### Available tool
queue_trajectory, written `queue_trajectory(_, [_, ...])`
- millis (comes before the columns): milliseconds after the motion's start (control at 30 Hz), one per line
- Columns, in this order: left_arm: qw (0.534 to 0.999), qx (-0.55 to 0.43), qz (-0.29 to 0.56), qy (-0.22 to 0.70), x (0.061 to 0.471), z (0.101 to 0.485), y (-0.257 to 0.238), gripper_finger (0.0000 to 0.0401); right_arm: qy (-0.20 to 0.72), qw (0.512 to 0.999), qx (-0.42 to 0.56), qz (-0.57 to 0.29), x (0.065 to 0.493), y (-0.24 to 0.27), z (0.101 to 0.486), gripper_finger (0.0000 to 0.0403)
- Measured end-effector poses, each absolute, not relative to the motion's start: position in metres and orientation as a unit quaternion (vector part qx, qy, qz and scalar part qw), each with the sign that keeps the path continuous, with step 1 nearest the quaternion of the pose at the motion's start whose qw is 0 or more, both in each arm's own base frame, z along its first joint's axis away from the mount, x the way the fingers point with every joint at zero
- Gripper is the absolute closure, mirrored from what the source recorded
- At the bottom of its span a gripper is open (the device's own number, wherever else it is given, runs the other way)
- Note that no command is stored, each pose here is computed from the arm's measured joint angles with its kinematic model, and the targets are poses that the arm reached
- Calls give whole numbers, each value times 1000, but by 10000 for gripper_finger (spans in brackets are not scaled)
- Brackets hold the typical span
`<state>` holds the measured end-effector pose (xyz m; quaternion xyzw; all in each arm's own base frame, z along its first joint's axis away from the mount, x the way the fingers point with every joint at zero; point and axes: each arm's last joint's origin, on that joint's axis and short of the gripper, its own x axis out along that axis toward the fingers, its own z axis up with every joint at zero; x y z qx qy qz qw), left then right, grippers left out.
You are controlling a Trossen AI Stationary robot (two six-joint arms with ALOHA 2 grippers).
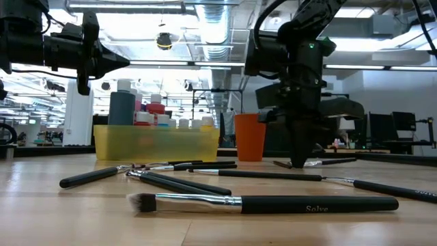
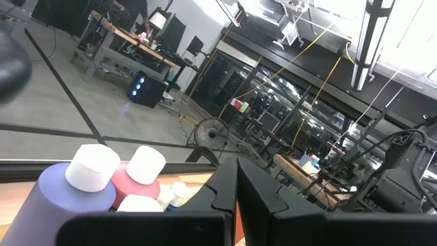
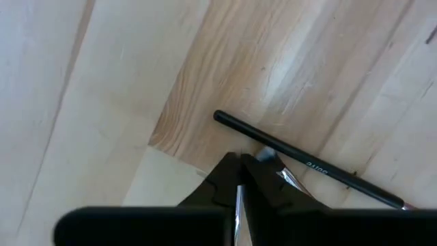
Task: Pick & Place Paint Supplies
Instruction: Put the silver paint brush into the orange cup
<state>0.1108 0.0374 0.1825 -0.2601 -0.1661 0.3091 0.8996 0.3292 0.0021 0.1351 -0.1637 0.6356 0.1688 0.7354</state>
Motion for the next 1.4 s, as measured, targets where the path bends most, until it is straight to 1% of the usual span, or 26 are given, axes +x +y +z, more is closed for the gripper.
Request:
queue_trajectory(300, [900, -260, 309, -166, 111, 182, 37, 400, 636, 742, -141, 159, 326, 8, 141, 401])
queue_trajectory(367, [900, -260, 309, -166, 111, 183, 37, 400, 627, 752, -133, 153, 323, 9, 152, 402])
queue_trajectory(533, [900, -260, 309, -166, 111, 182, 37, 400, 580, 796, -120, 126, 317, 4, 188, 402])
queue_trajectory(633, [900, -260, 309, -166, 111, 182, 37, 400, 509, 849, -106, 92, 313, -5, 223, 402])
queue_trajectory(767, [900, -260, 309, -166, 111, 183, 37, 400, 369, 925, -90, 27, 304, -30, 276, 403])
queue_trajectory(867, [900, -260, 309, -166, 111, 183, 37, 400, 268, 959, -85, -35, 291, -56, 312, 403])
queue_trajectory(933, [900, -260, 309, -166, 111, 182, 37, 400, 212, 971, -77, -79, 283, -76, 328, 403])
queue_trajectory(1000, [900, -260, 309, -166, 111, 182, 37, 400, 165, 979, -62, -104, 276, -95, 340, 403])
queue_trajectory(1100, [900, -260, 309, -166, 111, 182, 37, 400, 108, 986, -39, -118, 271, -116, 350, 403])
queue_trajectory(1200, [900, -260, 309, -166, 111, 182, 37, 400, 82, 990, -36, -107, 272, -129, 351, 403])
queue_trajectory(1400, [900, -260, 309, -166, 111, 183, 37, 400, 119, 990, -18, -75, 297, -140, 319, 403])
